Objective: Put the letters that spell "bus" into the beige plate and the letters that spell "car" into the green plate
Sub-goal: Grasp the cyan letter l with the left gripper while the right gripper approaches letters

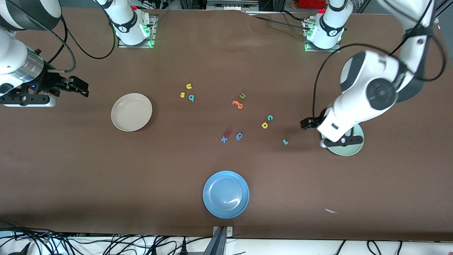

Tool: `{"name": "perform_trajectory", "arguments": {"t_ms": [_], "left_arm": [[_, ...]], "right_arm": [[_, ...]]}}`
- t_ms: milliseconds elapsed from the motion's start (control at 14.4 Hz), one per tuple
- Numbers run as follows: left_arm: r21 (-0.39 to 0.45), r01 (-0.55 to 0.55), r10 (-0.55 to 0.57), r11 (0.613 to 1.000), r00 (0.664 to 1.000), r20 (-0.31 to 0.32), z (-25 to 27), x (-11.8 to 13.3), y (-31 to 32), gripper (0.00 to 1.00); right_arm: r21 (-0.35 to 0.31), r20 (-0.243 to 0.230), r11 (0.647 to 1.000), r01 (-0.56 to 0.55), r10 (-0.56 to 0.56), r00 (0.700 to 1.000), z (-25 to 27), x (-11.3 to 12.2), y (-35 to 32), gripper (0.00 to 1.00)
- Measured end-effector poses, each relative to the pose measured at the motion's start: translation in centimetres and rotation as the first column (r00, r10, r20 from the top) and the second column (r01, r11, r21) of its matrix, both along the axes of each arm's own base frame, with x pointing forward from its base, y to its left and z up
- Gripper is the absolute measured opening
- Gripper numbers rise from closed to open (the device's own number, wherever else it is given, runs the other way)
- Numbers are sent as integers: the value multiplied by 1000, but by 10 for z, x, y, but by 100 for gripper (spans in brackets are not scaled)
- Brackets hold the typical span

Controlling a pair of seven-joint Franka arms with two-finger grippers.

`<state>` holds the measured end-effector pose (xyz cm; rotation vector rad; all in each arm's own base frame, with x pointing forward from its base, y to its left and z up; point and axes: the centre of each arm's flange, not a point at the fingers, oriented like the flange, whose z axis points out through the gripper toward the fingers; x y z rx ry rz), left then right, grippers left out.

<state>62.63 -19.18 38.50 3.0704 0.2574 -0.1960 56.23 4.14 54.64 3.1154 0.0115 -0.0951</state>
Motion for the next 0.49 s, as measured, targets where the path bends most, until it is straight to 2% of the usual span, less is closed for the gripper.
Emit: {"name": "perform_trajectory", "arguments": {"t_ms": [139,277,485], "left_arm": [[-1,-55,55,998,998,1,-40,6,-19,100],[-14,-117,117,993,993,29,-75,11,-35,100],[-27,-152,154,988,987,52,-123,6,-43,100]], "right_arm": [[-2,2,1000,2,-2,1000,-8,8,0,100],[2,12,1000,5,-5,1000,-28,23,3,100],[42,24,996,82,-83,996,-70,47,22,100]]}}
